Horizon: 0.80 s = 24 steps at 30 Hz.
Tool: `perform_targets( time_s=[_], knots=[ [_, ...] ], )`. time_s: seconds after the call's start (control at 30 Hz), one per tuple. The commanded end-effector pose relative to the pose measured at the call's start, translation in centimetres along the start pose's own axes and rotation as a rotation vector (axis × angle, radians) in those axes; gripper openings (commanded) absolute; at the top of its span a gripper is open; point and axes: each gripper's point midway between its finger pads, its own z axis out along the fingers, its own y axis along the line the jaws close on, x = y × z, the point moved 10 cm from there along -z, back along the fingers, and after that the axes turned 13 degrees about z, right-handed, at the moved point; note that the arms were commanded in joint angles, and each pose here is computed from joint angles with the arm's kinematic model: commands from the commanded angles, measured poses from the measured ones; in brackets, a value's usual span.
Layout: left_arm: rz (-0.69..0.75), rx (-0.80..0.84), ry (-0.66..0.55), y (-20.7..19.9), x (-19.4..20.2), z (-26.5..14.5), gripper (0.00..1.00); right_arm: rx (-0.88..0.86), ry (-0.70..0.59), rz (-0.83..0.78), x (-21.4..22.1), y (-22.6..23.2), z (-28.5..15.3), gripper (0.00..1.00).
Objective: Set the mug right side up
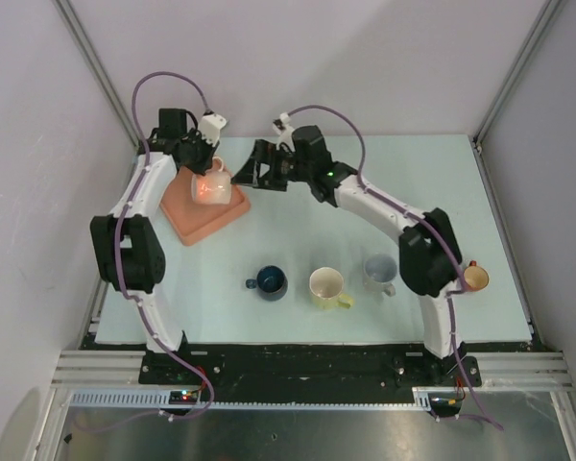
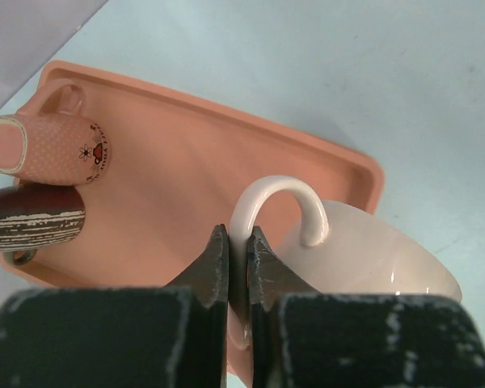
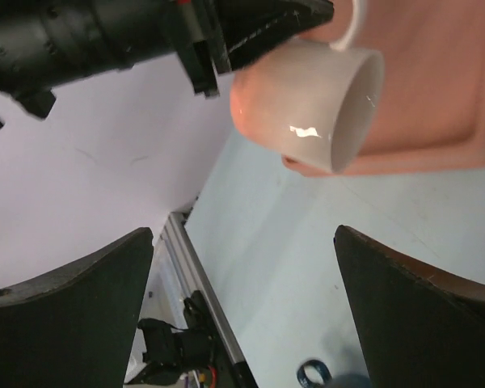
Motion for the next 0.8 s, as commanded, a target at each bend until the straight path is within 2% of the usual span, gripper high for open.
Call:
perform_targets(
  time_s=[0.0, 0.13, 0.4, 0.47, 0.53, 0.6, 0.67, 0.7, 0.77],
  knots=[
    [-0.051, -0.038, -0.180, 0.3, -3.4, -4.5, 0.00, -0.159, 0.007, 0.019, -2.0, 2.5, 2.2, 0.99],
    [-0.072, -0.013, -0.214, -0.2, -3.9, -5.2, 0.00, -0.152, 0.022, 0.040, -2.7, 0.8, 4.4, 0.99],
    [-0.114, 0.023, -0.285, -0.3, -5.2, -6.3, 0.00, -0.230, 0.141, 0.083, -2.0, -0.1, 6.2, 0.99],
    [-0.125, 0.030, -0.299, -0.3, -5.5, -6.4, 0.00, -0.286, 0.180, 0.096, -1.7, 0.2, 6.4, 0.94],
    [-0.142, 0.041, -0.321, -0.1, -6.1, -6.6, 0.00, -0.345, 0.217, 0.110, -1.4, 0.7, 6.6, 0.81],
    [-0.160, 0.052, -0.343, 0.0, -6.6, -6.8, 0.00, -0.388, 0.246, 0.115, -1.2, 1.1, 6.5, 0.54],
    [-0.176, 0.064, -0.362, 0.0, -7.0, -7.0, 0.00, -0.403, 0.249, 0.105, -1.2, 1.6, 6.1, 0.22],
    [-0.185, 0.074, -0.369, -0.1, -7.2, -7.1, 0.00, -0.398, 0.243, 0.092, -1.3, 1.6, 5.8, 0.11],
    [-0.200, 0.089, -0.371, -0.3, -7.2, -7.2, 0.01, -0.367, 0.220, 0.058, -1.5, 1.8, 5.1, 0.03]
  ],
)
